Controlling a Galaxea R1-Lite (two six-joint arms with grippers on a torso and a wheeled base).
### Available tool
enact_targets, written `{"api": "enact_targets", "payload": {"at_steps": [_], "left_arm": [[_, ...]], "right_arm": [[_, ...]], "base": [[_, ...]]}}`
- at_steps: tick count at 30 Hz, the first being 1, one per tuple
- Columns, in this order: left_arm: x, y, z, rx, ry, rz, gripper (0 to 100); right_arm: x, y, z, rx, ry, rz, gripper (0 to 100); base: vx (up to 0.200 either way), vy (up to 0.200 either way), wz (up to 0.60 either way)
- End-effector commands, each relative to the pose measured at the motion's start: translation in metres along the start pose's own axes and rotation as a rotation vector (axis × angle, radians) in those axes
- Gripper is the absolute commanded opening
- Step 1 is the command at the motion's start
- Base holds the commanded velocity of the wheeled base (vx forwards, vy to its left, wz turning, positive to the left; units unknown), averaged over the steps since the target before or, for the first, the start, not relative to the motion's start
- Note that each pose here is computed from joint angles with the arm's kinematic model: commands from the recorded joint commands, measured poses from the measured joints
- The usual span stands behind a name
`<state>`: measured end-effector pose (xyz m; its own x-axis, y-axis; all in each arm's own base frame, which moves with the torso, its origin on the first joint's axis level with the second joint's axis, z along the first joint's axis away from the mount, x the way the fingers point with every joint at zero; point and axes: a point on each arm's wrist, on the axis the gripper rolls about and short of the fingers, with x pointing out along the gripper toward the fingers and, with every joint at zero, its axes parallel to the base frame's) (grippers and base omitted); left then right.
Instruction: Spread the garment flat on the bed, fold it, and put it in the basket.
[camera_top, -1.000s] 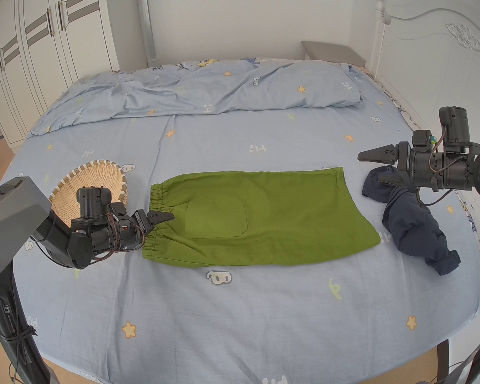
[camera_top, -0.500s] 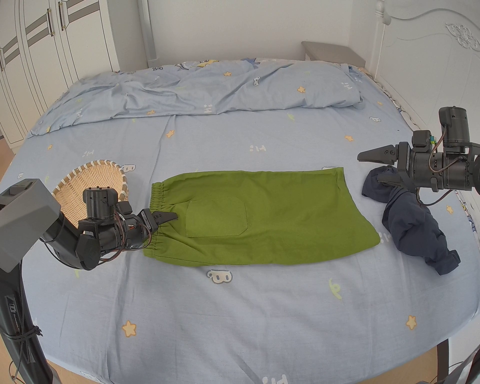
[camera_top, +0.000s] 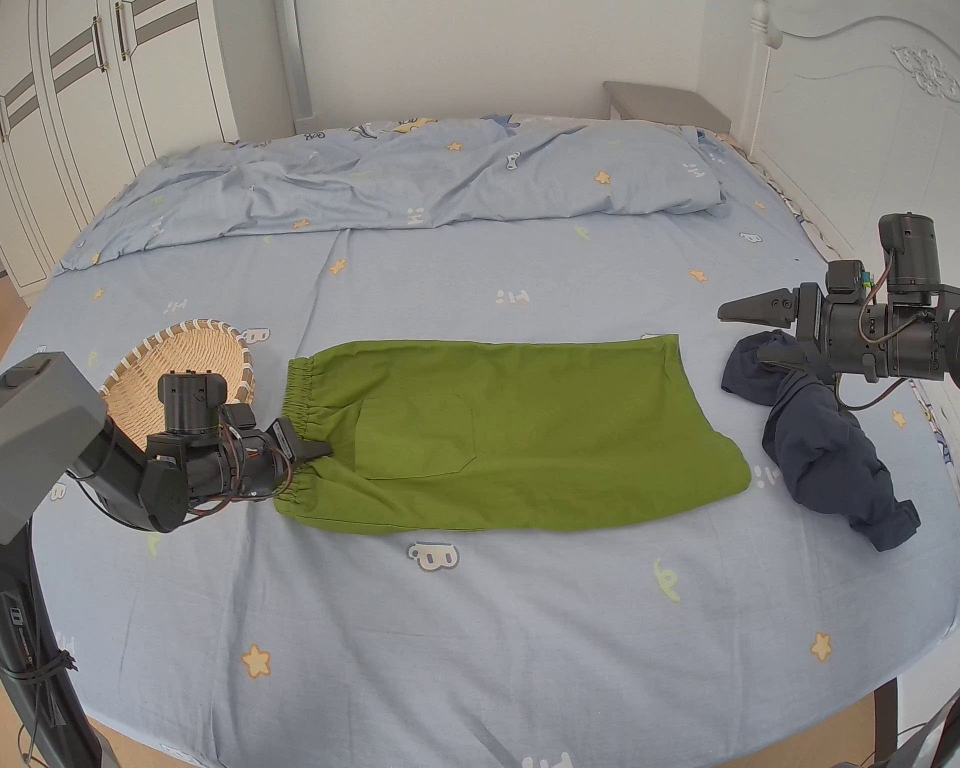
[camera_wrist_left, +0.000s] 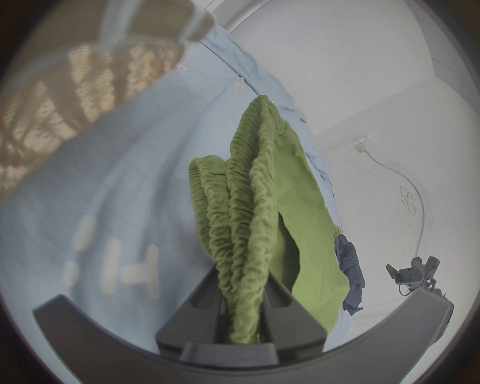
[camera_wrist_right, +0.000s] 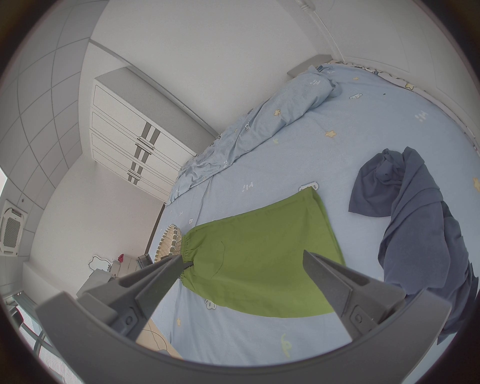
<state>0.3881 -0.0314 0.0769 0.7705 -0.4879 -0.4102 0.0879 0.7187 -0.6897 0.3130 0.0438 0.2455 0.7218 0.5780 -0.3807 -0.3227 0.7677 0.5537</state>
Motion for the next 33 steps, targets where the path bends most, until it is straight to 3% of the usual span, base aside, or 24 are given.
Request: {"api": "enact_targets", "payload": {"at_steps": [1,7,13,18,26,33], "left_arm": [[-0.033,-0.017,0.025,0.008,-0.054,-0.008,0],[-0.048,-0.021,0.031,-0.008,-0.001,-0.06,0],[-0.04,-0.019,0.026,-0.007,0.023,-0.062,0],[-0.038,-0.016,0.024,-0.012,0.03,-0.057,0],[-0.035,-0.013,0.023,-0.017,0.037,-0.052,0],[-0.034,-0.013,0.023,-0.017,0.037,-0.052,0]], "right_arm": [[0.002,-0.002,0.0,0.003,0.004,-0.003,100],[0.031,-0.034,-0.003,0.05,0.067,-0.062,100],[0.073,-0.071,-0.016,0.051,0.18,-0.118,100],[0.091,-0.099,-0.017,0.069,0.211,-0.18,100],[0.112,-0.119,-0.023,0.062,0.258,-0.176,100],[0.121,-0.126,-0.027,0.089,0.297,-0.118,100]], "base": [[0.0,0.0,0.0],[0.0,0.0,0.0],[0.0,0.0,0.0],[0.0,0.0,0.0],[0.0,0.0,0.0],[0.0,0.0,0.0]]}}
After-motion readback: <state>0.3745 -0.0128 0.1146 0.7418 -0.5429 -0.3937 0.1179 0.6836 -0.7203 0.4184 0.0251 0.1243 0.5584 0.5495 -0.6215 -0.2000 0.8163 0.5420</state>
